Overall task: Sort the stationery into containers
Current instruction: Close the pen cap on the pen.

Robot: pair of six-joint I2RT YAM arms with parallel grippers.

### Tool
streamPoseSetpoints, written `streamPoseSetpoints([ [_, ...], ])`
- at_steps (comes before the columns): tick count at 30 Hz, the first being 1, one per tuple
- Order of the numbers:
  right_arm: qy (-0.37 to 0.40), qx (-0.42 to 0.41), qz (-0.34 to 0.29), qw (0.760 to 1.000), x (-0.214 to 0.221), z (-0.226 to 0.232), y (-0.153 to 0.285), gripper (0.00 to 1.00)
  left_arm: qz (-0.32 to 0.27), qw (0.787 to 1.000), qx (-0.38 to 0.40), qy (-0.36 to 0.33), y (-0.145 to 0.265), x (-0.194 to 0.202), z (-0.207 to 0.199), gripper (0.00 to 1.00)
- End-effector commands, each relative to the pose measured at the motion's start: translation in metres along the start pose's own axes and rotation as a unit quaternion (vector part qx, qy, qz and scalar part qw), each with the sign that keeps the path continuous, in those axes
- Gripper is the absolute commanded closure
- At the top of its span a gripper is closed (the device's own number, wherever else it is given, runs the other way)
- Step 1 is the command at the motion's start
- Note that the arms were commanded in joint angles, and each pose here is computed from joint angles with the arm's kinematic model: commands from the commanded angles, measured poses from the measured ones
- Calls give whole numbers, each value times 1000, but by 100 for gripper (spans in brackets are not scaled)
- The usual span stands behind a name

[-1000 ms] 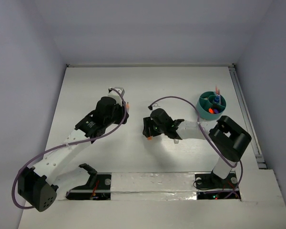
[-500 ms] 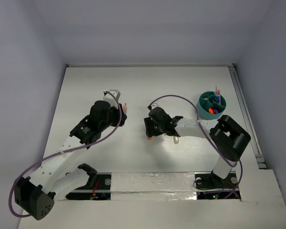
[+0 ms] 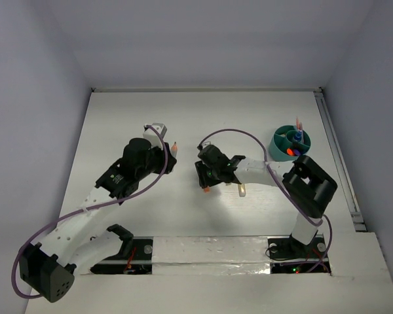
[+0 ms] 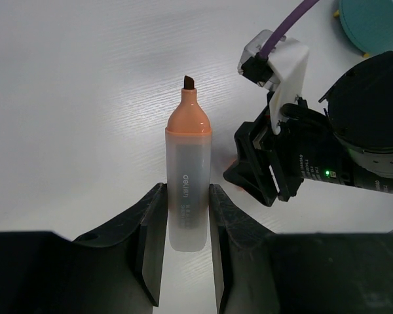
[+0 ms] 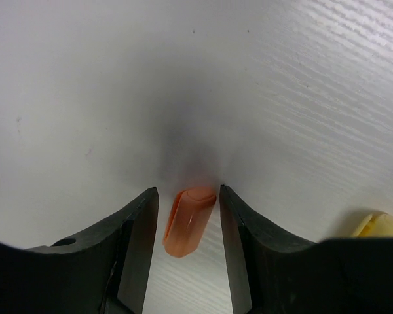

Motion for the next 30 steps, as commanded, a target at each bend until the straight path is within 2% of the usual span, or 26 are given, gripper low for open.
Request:
streamPoseSetpoints([
  [1, 12, 8, 14, 1000, 1, 4, -3, 52, -26, 999, 25, -7, 4, -6, -4, 100],
  [8, 24, 43, 29, 998, 1, -2, -4, 53, -33, 999, 32, -9, 7, -8, -6, 100],
  [13, 39, 64, 40, 996, -1, -5, -2, 60, -37, 999, 34, -10, 9, -9, -6, 100],
  [19, 44, 78, 54, 995, 0, -8, 2, 61, -39, 999, 35, -11, 10, -10, -6, 100],
  [22, 43, 81, 54, 994, 0, -8, 5, 77, -38, 999, 37, -12, 10, -9, -7, 100],
  [23, 43, 82, 53, 994, 0, -8, 6, 85, -38, 999, 37, -11, 10, -9, -7, 100],
  [26, 36, 72, 29, 996, -6, -6, 13, 100, -40, 998, 38, -12, 11, -10, -7, 100],
  [30, 22, 33, -21, 999, -22, 5, 27, 100, -40, 998, 45, -10, 11, -10, -9, 100],
])
Point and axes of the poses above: each gripper's point midway between its finger pads, its own y axis back along the fingers, its own z axis along the line the jaws close on, x = y × z, the point moved 7 cm from there along y, back along the fingers, and after that the axes turned 7 degrees about -y, right-handed, at the moved point
